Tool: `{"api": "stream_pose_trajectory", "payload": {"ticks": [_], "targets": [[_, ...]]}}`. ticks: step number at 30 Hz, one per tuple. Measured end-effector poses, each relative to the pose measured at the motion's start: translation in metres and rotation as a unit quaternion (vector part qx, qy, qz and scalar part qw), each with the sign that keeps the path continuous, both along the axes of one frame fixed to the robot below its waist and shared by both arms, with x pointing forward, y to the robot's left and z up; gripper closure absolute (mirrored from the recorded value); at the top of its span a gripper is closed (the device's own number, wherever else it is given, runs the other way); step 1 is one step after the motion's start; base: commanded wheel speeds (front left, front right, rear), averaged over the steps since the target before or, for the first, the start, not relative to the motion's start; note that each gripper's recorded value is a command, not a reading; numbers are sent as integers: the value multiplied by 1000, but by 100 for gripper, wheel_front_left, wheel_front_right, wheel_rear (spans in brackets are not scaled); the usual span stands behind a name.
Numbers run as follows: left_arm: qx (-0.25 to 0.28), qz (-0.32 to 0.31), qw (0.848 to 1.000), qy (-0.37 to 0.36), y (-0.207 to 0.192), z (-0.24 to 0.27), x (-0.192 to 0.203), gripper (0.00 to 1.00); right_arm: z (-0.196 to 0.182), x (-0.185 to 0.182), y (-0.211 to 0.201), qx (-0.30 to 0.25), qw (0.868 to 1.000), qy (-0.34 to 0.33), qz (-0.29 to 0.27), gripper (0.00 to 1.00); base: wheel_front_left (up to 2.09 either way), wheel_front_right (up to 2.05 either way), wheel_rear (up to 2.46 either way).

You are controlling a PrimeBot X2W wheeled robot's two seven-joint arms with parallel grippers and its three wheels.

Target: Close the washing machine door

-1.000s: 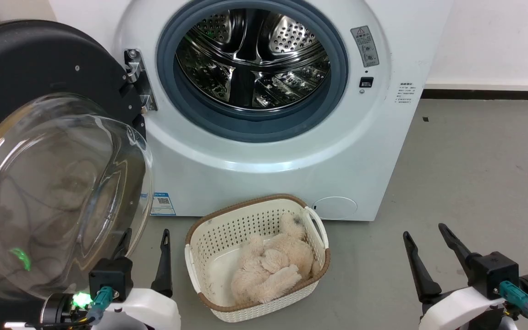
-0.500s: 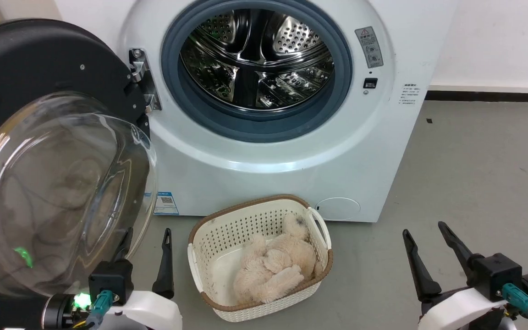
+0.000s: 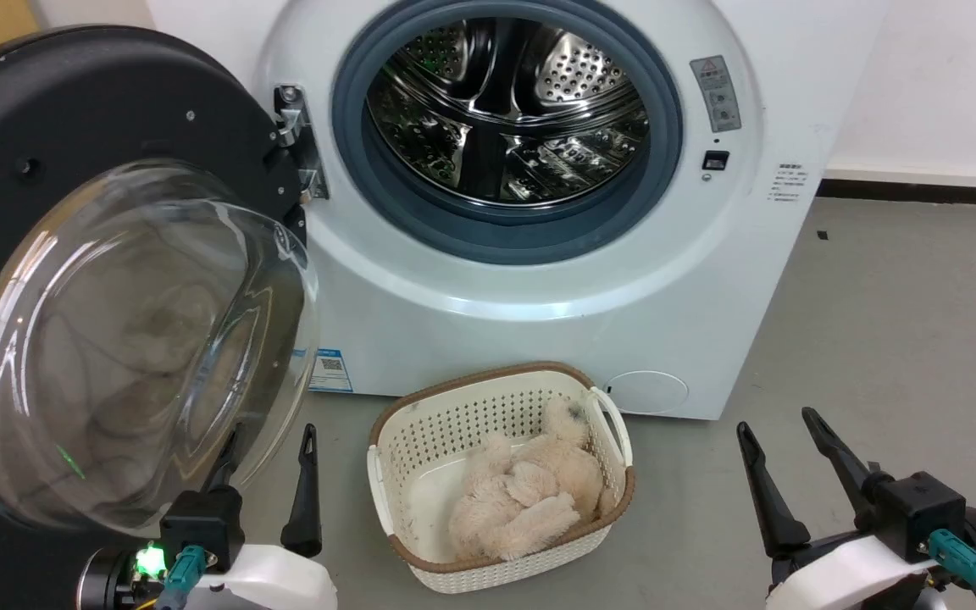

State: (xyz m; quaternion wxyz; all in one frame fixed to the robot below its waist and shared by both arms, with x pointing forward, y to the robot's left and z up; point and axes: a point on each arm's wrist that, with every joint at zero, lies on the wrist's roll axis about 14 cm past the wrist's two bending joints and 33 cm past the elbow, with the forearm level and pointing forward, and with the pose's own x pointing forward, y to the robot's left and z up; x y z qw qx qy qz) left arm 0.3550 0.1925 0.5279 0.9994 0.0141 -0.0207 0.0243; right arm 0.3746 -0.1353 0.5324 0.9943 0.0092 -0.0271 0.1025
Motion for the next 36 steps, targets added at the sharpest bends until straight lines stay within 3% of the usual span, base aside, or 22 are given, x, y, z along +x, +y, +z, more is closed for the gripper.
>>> {"api": "stream_pose_trajectory", "payload": {"ticks": [36], "targets": [[-6, 112, 993, -43, 65, 11, -58, 0, 7, 9, 92, 41, 990, -21, 135, 0, 0, 0, 0]]}}
